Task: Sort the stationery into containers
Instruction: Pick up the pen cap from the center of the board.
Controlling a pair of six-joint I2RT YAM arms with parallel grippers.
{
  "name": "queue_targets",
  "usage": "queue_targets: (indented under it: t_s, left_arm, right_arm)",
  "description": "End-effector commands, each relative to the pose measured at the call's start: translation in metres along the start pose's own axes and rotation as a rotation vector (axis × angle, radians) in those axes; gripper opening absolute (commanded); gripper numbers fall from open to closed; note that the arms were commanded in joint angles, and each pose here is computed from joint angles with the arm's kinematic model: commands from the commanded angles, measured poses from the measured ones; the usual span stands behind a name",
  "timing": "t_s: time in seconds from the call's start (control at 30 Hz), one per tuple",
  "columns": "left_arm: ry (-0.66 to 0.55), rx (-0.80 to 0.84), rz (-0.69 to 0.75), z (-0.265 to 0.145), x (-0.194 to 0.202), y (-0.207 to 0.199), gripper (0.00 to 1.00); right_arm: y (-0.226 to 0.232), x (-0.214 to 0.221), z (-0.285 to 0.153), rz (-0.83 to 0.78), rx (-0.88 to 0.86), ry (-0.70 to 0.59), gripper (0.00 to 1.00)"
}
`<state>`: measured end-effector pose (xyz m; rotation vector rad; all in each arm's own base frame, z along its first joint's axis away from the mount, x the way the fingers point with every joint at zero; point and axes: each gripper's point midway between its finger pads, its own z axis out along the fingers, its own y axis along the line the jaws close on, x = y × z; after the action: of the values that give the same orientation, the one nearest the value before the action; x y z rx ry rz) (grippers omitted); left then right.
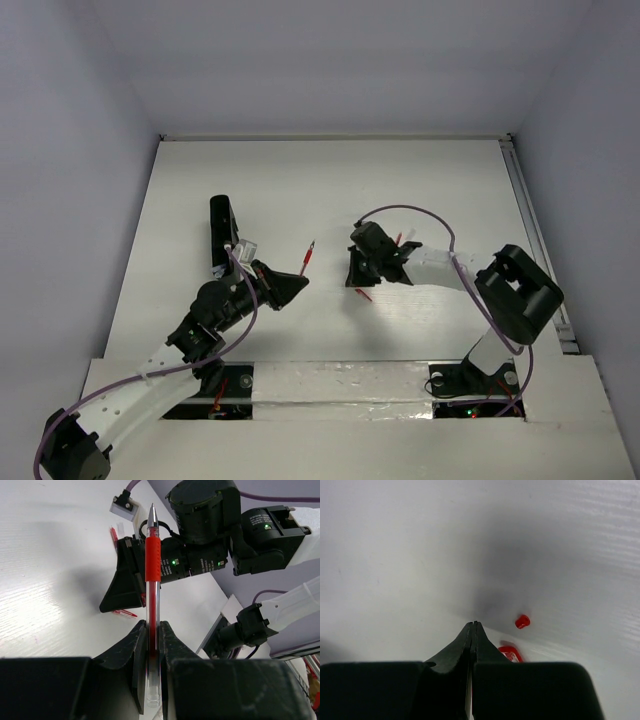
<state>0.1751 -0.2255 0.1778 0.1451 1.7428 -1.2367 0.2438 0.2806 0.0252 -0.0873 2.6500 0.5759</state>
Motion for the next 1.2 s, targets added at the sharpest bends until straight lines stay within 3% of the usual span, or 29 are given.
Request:
queue_targets:
  t_s: [0.0,0.17,0.27,0.3,0.4,0.7,1.17]
  left_arm:
    - [-0.033,0.031,0.02,0.001,-0.008,-0.007,0.0]
    - [-0.034,0.021,0.019,0.001,-0.009,-0.006,0.0]
    - [-0.036,0.017,0.021,0.002,-0.01,-0.005,0.0]
    - [-0.034,0.015,0.021,0.002,-0.01,-0.005,0.0]
    - [-0.035,0.016,0.021,0.003,-0.011,-0.006,0.0]
    - [-0.034,0.015,0.015,0.004,-0.013,-0.008,0.0]
    - [-0.027,-0.001,0.016,0.004,-0.01,-0.003,0.0]
  right_arm:
    - [0.026,-0.038,-0.005,-0.016,-0.05,-0.117,0.0]
    - [0.03,-0.046,-0.028,-0.097,-0.056,-0.13,0.02]
    - [0.022,-0.039,-0.038,-0.16,-0.026,-0.094,0.14]
    - [0.016,-0.033,-0.04,-0.174,-0.003,-0.069,0.24]
    - [0.008,-0.025,-0.045,-0.239,0.018,-0.017,0.4]
    - [0.003,-0.013,-0.037,-0.382,0.033,0.118,0.41]
    - [-0.013,0.002,-0.015,-0.401,0.084,0.206,0.38]
